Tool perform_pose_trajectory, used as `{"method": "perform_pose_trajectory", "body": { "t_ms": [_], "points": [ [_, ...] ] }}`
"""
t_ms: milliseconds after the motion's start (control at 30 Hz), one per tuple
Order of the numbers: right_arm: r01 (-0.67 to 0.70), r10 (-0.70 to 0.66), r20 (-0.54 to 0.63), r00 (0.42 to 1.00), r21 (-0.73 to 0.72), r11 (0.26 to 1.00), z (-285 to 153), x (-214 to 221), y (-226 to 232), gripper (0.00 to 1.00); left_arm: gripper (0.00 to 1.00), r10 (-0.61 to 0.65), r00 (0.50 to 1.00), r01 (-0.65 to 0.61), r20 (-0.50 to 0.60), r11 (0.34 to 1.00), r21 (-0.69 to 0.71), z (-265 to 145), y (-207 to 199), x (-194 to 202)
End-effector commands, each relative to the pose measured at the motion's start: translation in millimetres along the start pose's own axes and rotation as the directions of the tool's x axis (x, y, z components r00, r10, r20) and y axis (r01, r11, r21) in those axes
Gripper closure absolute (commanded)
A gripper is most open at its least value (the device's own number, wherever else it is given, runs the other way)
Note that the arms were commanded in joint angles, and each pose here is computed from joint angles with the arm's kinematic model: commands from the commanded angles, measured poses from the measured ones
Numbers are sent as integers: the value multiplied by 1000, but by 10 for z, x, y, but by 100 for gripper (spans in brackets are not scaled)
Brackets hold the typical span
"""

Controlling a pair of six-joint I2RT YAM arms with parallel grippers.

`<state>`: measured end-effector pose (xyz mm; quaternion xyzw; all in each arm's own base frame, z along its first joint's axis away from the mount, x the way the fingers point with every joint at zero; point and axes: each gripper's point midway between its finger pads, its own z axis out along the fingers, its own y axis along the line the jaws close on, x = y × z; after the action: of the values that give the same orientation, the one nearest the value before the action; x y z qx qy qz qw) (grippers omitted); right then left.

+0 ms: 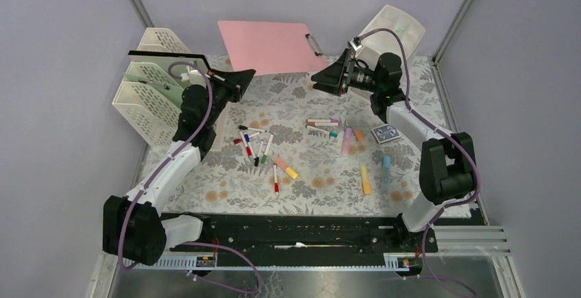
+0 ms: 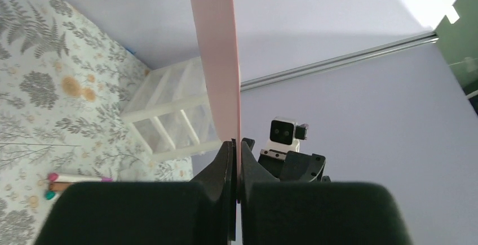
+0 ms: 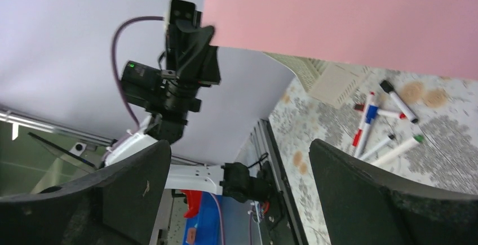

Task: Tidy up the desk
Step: Pick up the folder from the center of the board, then place the folder in the storage box.

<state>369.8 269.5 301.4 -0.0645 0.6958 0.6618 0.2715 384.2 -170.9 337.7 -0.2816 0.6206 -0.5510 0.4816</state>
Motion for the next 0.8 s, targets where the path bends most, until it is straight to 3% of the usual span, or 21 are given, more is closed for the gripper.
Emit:
{"method": "perform_pose_trajectory", "body": {
  "t_ms": [0,333,533,767],
  "points": [
    [69,-57,102,993,-122,990,41,-320,567,0,100,-56,994,34,92,974,224,-79,-805,-209],
    [69,-53,279,959,-48,996,165,-653,746,0,100,-126,987,83,99,929,360,-130,-1226,-201],
    [27,-27,300,953,5,1000,305,-671,760,0,100,-171,981,119,88,899,422,-168,-1373,-165],
    [58,-33,350,936,-59,997,396,-901,962,2,100,-182,982,142,51,889,436,-180,-1469,-44]
  ]
}}
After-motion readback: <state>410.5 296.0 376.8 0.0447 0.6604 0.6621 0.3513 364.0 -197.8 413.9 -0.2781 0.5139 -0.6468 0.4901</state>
